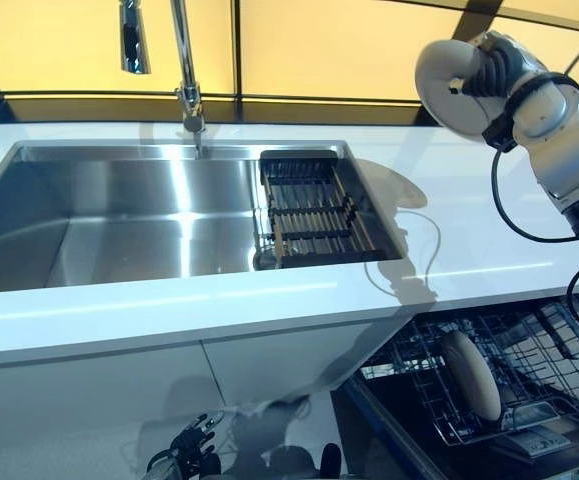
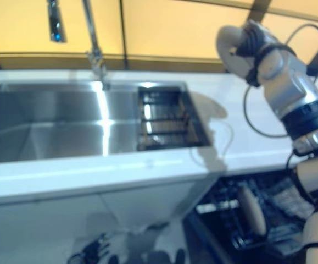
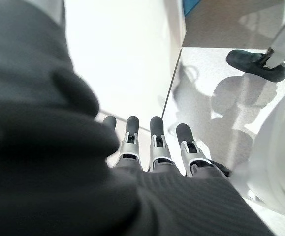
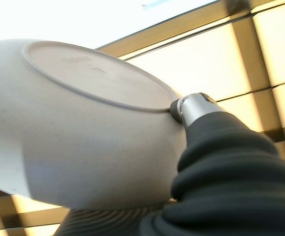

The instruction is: Take plates into dishwasher

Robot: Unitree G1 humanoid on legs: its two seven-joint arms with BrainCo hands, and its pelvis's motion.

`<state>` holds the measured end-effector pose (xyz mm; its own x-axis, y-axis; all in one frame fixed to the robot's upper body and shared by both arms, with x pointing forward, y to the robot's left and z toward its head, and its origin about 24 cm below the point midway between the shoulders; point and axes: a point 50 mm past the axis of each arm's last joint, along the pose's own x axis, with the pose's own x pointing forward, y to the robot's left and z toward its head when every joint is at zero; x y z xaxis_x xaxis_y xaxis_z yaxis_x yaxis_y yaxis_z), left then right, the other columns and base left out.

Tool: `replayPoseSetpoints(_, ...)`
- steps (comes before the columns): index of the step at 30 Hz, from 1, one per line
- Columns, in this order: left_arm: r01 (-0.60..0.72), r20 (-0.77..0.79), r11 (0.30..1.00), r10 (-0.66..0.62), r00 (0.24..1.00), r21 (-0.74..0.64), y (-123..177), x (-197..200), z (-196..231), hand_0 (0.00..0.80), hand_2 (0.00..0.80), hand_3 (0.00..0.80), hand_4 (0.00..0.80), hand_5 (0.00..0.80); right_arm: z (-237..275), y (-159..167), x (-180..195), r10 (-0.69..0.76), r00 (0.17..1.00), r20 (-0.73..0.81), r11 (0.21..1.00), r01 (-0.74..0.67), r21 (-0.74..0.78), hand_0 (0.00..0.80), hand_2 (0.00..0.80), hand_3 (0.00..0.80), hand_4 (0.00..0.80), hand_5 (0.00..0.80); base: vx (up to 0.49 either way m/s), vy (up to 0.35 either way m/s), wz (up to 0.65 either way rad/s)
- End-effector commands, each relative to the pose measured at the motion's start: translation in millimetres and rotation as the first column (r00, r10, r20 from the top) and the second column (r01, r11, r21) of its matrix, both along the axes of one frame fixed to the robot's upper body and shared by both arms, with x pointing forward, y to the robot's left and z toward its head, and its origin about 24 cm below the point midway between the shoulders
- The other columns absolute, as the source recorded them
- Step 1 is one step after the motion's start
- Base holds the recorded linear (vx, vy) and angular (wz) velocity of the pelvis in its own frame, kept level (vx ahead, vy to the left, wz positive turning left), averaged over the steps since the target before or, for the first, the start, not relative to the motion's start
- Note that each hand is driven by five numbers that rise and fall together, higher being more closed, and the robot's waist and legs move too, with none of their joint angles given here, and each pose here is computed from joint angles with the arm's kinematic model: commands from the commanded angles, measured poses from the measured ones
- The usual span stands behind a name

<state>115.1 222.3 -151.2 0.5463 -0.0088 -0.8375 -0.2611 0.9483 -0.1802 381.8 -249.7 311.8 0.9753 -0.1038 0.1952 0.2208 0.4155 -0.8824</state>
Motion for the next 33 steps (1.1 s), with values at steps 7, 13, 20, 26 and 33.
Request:
replayPoseSetpoints(7, 0.101, -0.032, 0.995, -0.1, 0.994, 0.015, 6.8, -4.0, -0.8, 0.0, 0.0, 0.0, 0.0, 0.0, 40.8, -81.0, -41.8, -0.192, 0.974, 0.12, 0.975, 0.176, 0.135, 0.8, 0.8, 0.8, 0.8, 0.8, 0.04, -0.012, -0.24)
replayPoseSetpoints(13, 0.116, -0.045, 0.993, -0.115, 0.992, 0.018, 9.5, -9.4, -1.5, 0.0, 0.0, 0.0, 0.0, 0.0, 32.5, -106.1, -58.4, -0.227, 0.968, 0.109, 0.965, 0.208, 0.162, 0.8, 0.8, 0.8, 0.8, 0.8, 0.038, -0.039, -0.24)
replayPoseSetpoints(20, 0.106, -0.054, 0.994, -0.105, 0.993, 0.017, 11.8, -12.9, -2.1, 0.0, 0.0, 0.0, 0.0, 0.0, 11.5, -129.9, -79.2, -0.234, 0.971, 0.049, 0.957, 0.221, 0.189, 0.8, 0.8, 0.8, 0.8, 0.8, 0.029, -0.051, -0.18)
replayPoseSetpoints(26, 0.094, -0.055, 0.995, -0.093, 0.994, 0.015, 11.8, -13.5, -2.4, 0.0, 0.0, 0.0, 0.0, 0.0, -18.0, -137.6, -87.2, -0.209, 0.978, -0.02, 0.949, 0.208, 0.238, 0.8, 0.8, 0.8, 0.8, 0.8, 0.011, -0.041, -0.13)
replayPoseSetpoints(33, 0.086, -0.029, 0.996, -0.086, 0.996, -0.005, 6.2, -8.6, -2.0, 0.0, 0.0, 0.0, 0.0, 0.0, -68.0, -122.2, -84.7, -0.132, 0.986, -0.104, 0.959, 0.153, 0.238, 0.8, 0.8, 0.8, 0.8, 0.8, -0.023, -0.007, -0.09)
